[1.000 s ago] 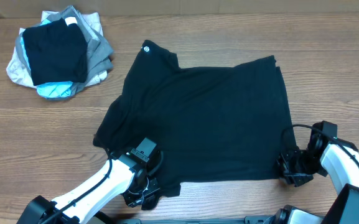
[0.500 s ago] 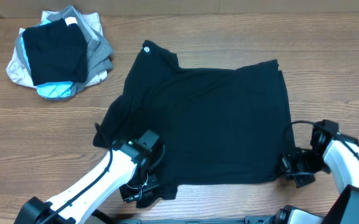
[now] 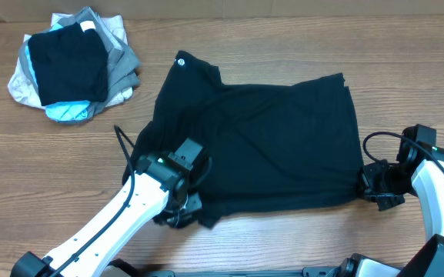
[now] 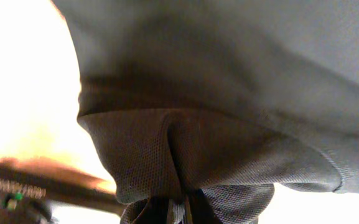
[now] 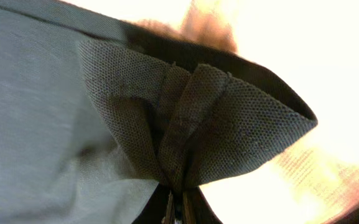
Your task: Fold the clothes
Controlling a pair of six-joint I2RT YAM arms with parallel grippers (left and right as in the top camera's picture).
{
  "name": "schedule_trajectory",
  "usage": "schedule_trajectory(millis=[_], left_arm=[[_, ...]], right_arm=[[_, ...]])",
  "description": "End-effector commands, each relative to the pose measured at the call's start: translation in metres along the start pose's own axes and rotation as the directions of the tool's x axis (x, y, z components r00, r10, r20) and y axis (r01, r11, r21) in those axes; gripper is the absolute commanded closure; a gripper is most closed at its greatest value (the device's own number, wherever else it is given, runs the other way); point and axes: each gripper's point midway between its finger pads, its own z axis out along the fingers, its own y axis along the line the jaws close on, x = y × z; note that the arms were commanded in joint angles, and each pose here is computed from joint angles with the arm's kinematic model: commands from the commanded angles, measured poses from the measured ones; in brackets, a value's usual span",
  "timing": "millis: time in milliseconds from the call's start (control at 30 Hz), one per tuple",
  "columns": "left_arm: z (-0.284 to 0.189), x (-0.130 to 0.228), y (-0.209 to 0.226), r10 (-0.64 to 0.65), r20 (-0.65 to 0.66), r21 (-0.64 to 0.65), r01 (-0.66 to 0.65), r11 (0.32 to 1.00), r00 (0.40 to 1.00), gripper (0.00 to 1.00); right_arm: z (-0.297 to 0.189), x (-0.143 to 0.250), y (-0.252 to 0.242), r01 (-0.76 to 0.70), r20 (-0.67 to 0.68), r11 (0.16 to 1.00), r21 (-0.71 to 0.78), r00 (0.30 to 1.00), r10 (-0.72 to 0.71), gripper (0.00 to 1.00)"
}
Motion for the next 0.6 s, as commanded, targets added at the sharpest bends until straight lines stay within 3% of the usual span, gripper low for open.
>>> schedule_trajectory(millis=[0, 233, 567], left_arm=[[-0.018, -0.033, -0.009, 0.042, 0.158, 0.002, -0.043, 0.999, 0.987, 0.96], [-0.025, -0.057, -0.027, 0.049, 0.235, 0.079, -0.070, 0.994, 0.971, 0.96], [-0.029, -0.084, -0.008, 0.003, 0.340, 0.006, -0.006, 1.000, 0.940, 0.96]], right_arm=[[-0.008, -0.011, 0.017, 0.024, 0.041, 0.998, -0.063, 0.999, -0.022, 0.94], [-0.010, -0.017, 0.037, 0.047, 0.059, 0.988, -0.147, 0.998, -0.038, 0.94], [-0.006, -0.015, 0.084, 0.163, 0.121, 0.954, -0.252, 0.983, -0.136, 0.95]])
